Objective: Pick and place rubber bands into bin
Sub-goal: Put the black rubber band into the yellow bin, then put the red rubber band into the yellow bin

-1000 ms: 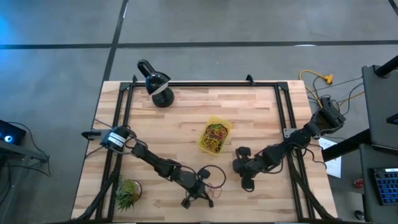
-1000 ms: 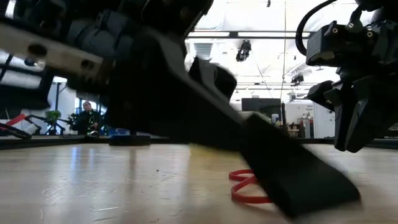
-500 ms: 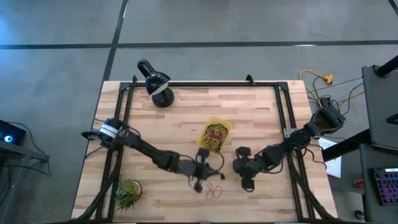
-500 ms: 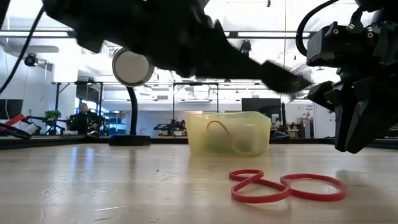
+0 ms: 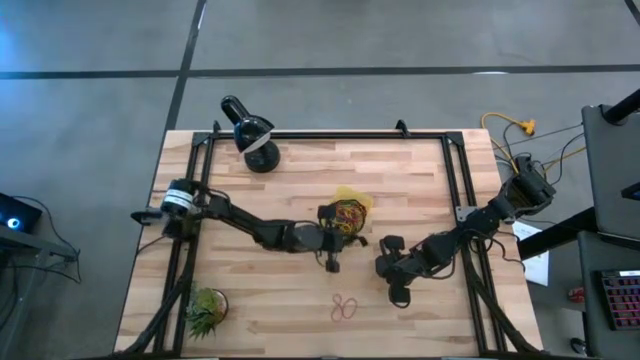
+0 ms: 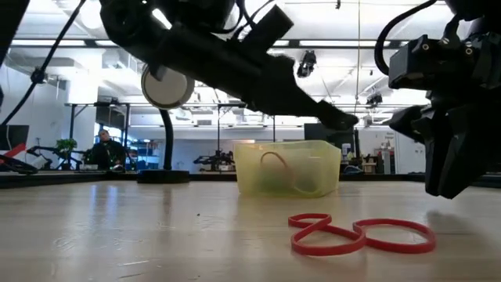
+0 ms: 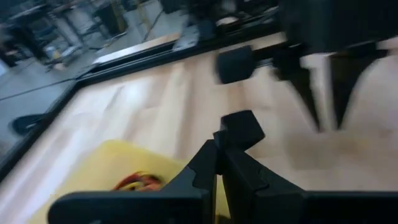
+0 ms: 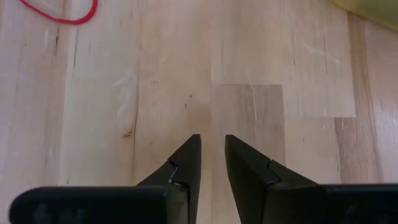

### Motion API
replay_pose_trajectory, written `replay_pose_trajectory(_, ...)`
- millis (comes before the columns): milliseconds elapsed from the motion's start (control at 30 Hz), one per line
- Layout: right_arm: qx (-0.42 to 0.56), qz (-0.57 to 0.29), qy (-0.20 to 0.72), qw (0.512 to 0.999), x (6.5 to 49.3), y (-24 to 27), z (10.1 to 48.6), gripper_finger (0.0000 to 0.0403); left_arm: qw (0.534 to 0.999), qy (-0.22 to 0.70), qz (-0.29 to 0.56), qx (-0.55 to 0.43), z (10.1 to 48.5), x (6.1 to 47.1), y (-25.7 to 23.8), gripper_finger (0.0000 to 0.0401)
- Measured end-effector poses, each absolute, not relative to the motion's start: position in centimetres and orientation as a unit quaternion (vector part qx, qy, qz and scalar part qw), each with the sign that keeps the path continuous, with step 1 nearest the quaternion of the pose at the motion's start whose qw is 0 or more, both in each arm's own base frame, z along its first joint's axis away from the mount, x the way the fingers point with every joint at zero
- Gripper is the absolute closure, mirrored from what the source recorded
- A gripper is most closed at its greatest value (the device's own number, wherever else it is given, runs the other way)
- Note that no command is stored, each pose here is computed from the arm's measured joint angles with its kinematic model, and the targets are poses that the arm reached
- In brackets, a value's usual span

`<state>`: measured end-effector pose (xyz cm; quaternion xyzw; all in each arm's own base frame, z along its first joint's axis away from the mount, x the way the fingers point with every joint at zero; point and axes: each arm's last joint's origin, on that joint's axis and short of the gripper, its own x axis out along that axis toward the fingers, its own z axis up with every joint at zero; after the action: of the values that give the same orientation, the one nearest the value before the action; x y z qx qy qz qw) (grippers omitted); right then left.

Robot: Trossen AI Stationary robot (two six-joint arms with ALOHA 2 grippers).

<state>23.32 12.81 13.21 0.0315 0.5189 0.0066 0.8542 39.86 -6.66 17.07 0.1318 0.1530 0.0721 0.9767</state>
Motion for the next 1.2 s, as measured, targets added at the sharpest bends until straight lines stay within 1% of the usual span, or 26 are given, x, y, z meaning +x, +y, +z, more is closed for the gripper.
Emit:
replay_pose_trajectory(133,0.03,0.005,0.52,0.854,23.2,12.8,13.1,0.0335,0.969,0.169,0.106,0.143,17.4,39.8,-5.4,0.0399)
replay_pose_trajectory(300,0.026,0.001,0.518,0.855,23.2,12.7,13.1,0.0335,0.952,0.216,0.161,0.147,17.6,39.1,-3.8,0.0399)
replay_pose_trajectory(467,0.025,0.001,0.517,0.855,23.2,12.7,13.1,0.0335,0.949,0.231,0.174,0.126,17.9,38.7,-3.2,0.0397)
replay_pose_trajectory(567,0.025,0.001,0.517,0.856,23.2,12.7,13.1,0.0335,0.95,0.227,0.174,0.123,18.1,38.7,-3.2,0.0377)
replay_pose_trajectory(767,0.025,0.0,0.517,0.856,23.2,12.7,13.1,0.0335,0.951,0.224,0.174,0.122,18.3,38.7,-3.2,0.0316)
replay_pose_trajectory(900,0.025,0.0,0.517,0.856,23.2,12.7,13.1,0.0335,0.953,0.216,0.174,0.12,19.0,38.5,-3.2,0.0286)
replay_pose_trajectory(1000,0.025,0.0,0.516,0.856,23.2,12.7,13.1,0.0335,0.957,0.202,0.17,0.12,20.0,38.2,-3.6,0.0274)
replay_pose_trajectory(1100,0.029,0.002,0.511,0.859,23.4,12.8,13.2,0.0335,0.96,0.189,0.153,0.137,21.5,37.6,-4.6,0.0272)
replay_pose_trajectory(1200,0.03,0.018,0.487,0.873,23.8,13.1,13.4,0.0335,0.961,0.194,0.132,0.149,23.0,36.4,-5.8,0.0271)
